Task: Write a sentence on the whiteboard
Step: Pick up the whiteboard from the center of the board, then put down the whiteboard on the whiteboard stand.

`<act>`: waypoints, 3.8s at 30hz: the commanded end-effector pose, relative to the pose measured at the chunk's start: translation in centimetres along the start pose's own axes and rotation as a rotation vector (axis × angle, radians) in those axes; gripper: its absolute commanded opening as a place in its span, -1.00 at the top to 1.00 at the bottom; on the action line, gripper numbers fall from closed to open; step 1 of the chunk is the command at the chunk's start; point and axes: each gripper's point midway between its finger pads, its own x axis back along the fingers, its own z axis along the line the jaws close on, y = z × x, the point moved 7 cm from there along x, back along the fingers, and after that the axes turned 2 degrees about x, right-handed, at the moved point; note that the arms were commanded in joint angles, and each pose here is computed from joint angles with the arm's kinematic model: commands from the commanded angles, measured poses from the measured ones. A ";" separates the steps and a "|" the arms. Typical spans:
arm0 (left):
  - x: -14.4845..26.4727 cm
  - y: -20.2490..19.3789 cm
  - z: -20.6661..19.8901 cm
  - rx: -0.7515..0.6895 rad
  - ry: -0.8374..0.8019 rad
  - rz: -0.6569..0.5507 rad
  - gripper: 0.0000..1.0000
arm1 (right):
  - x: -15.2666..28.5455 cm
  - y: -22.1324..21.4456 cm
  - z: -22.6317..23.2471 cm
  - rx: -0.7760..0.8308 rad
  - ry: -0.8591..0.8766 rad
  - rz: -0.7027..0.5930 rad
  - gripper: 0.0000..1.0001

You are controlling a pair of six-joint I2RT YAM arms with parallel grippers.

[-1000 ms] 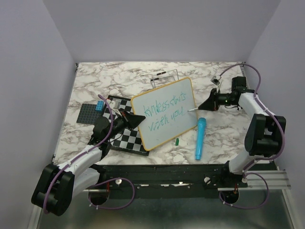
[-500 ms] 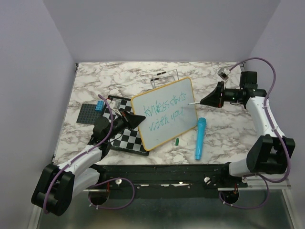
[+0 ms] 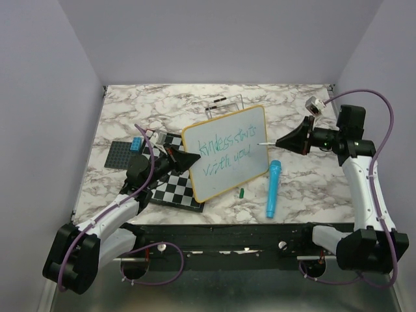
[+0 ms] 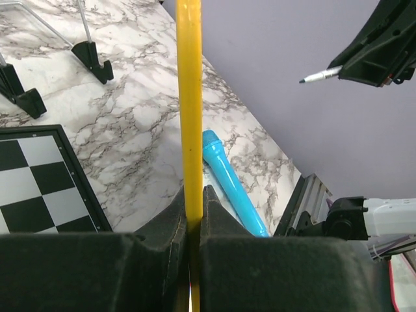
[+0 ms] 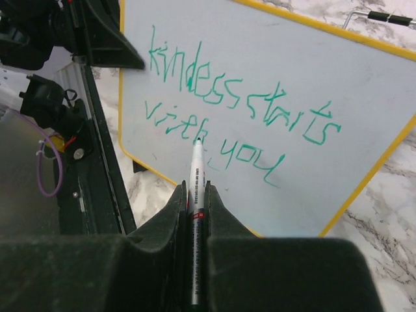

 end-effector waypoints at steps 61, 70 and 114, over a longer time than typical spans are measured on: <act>-16.0 22.0 5.1 -0.271 -0.205 -0.095 1.00 | 2.4 -2.3 3.8 0.058 0.052 -0.139 0.99; -17.7 22.8 7.9 -0.263 -0.198 -0.099 1.00 | 2.2 -2.5 3.2 0.032 0.053 -0.135 0.99; -17.2 16.8 21.9 -0.337 -0.072 0.013 0.88 | 1.9 -3.3 1.9 -0.028 0.060 -0.125 0.99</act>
